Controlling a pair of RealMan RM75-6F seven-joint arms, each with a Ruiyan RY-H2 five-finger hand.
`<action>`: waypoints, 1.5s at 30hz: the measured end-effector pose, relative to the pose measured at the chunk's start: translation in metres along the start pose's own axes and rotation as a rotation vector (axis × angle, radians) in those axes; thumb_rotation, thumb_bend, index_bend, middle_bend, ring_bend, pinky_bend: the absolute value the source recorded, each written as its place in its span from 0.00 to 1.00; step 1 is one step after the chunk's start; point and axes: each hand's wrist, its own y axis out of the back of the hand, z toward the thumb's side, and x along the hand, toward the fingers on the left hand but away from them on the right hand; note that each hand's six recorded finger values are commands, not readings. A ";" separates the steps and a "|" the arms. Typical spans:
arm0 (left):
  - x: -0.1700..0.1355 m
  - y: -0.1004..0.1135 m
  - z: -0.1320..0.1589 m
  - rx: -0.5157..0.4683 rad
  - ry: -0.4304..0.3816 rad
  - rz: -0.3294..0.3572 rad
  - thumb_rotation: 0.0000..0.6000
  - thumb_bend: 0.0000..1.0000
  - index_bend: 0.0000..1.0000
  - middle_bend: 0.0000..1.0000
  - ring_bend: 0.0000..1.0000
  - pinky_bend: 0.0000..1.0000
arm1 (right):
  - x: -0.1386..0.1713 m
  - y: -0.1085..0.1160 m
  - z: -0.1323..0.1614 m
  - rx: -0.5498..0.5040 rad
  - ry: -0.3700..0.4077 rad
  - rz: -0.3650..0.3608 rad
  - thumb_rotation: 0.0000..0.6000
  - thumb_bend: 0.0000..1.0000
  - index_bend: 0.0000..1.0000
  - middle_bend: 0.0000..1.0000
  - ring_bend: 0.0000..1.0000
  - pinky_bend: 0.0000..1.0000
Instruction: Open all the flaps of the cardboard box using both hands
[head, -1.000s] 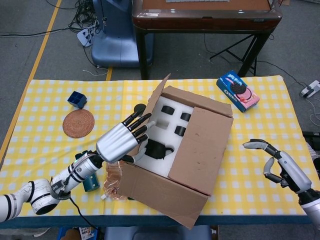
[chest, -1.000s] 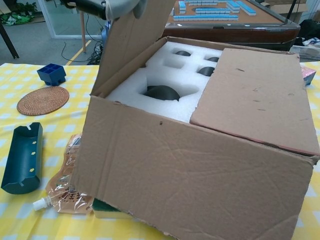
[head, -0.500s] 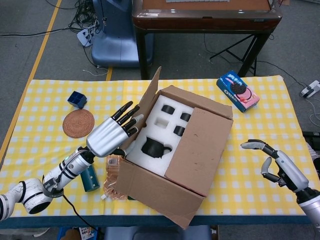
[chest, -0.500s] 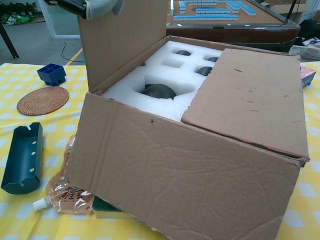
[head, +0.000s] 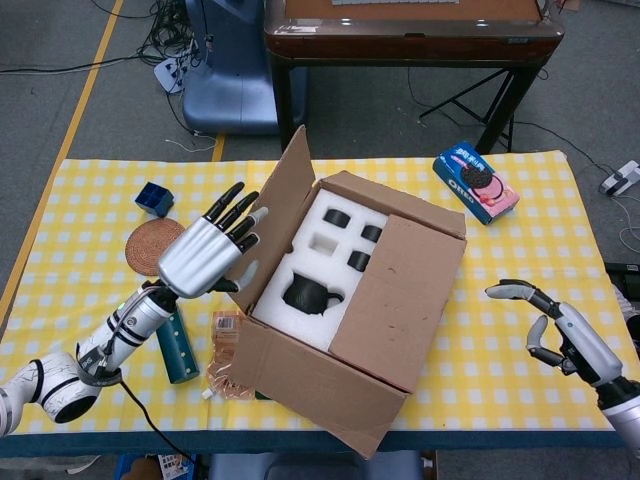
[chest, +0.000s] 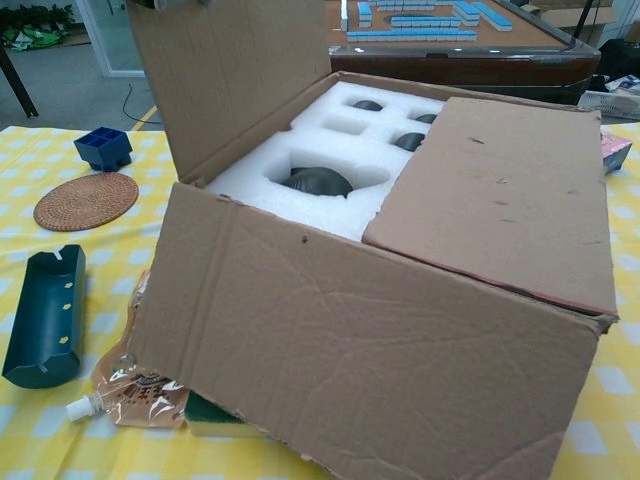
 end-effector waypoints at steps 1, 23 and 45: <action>0.000 -0.002 -0.002 0.006 0.012 -0.011 0.25 0.56 0.58 0.22 0.06 0.00 | 0.000 0.000 0.000 0.001 0.000 0.001 1.00 0.96 0.24 0.23 0.11 0.16; -0.025 -0.033 -0.048 -0.076 0.311 -0.223 0.26 0.55 0.48 0.22 0.06 0.00 | -0.030 -0.009 0.019 0.218 0.047 0.065 1.00 0.96 0.24 0.24 0.11 0.16; -0.127 -0.053 -0.064 -0.412 0.461 -0.318 0.26 0.45 0.40 0.22 0.09 0.00 | -0.184 -0.094 0.063 0.708 0.139 0.258 1.00 0.71 0.29 0.33 0.14 0.16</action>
